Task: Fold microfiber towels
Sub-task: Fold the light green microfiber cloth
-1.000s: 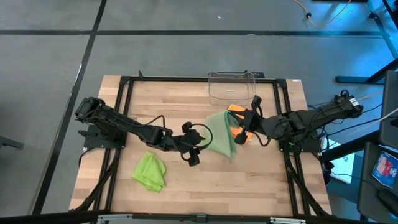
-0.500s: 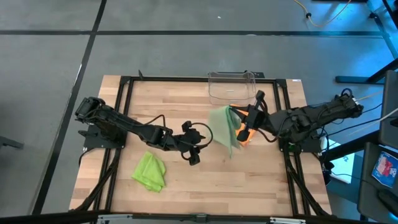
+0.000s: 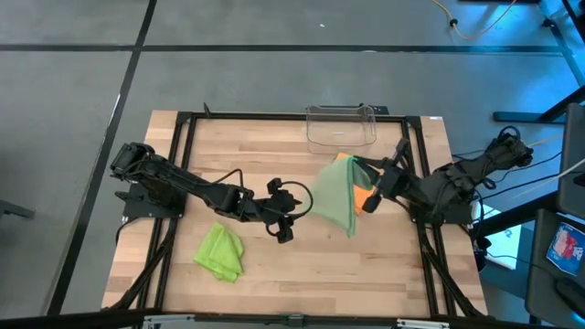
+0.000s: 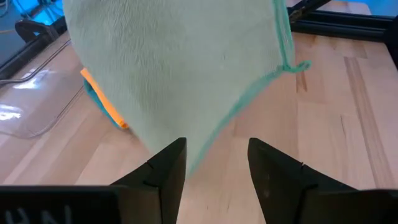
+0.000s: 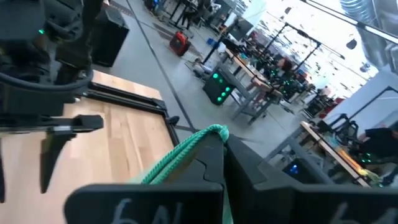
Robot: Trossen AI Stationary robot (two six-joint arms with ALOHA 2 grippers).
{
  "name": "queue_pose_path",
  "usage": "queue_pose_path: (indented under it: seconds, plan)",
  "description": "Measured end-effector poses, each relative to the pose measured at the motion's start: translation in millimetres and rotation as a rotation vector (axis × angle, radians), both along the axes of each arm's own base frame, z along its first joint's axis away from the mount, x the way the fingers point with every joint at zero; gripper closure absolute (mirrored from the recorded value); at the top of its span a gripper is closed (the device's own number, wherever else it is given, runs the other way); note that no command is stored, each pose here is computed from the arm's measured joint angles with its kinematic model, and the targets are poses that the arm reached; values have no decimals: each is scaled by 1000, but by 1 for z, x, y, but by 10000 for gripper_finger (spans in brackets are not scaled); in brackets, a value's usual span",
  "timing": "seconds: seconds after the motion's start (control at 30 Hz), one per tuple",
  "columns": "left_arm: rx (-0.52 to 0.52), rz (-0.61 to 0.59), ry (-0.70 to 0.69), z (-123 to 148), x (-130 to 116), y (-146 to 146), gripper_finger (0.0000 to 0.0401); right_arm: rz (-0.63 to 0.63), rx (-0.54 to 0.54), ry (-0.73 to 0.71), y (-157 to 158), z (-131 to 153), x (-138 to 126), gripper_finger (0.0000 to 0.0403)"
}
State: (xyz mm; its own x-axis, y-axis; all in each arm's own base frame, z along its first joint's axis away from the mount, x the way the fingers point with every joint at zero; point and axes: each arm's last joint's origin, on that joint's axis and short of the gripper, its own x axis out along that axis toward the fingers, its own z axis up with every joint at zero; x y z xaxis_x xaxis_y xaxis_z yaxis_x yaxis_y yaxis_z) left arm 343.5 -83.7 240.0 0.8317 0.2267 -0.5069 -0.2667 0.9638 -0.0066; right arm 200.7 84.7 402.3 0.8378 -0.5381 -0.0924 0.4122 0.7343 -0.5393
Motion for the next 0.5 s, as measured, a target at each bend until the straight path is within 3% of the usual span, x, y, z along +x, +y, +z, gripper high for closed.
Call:
queue_pose_path:
  seconds: [0.2,0.37,0.5]
  plan:
    - [6,1,15,-1,-1,0,237,60,3,17,4,0,-5,402]
    - [40,47,9,3,-4,3,237,275,155,69,15,-24,9,402]
    - [63,72,23,9,-11,5,237,355,236,113,28,-53,28,402]
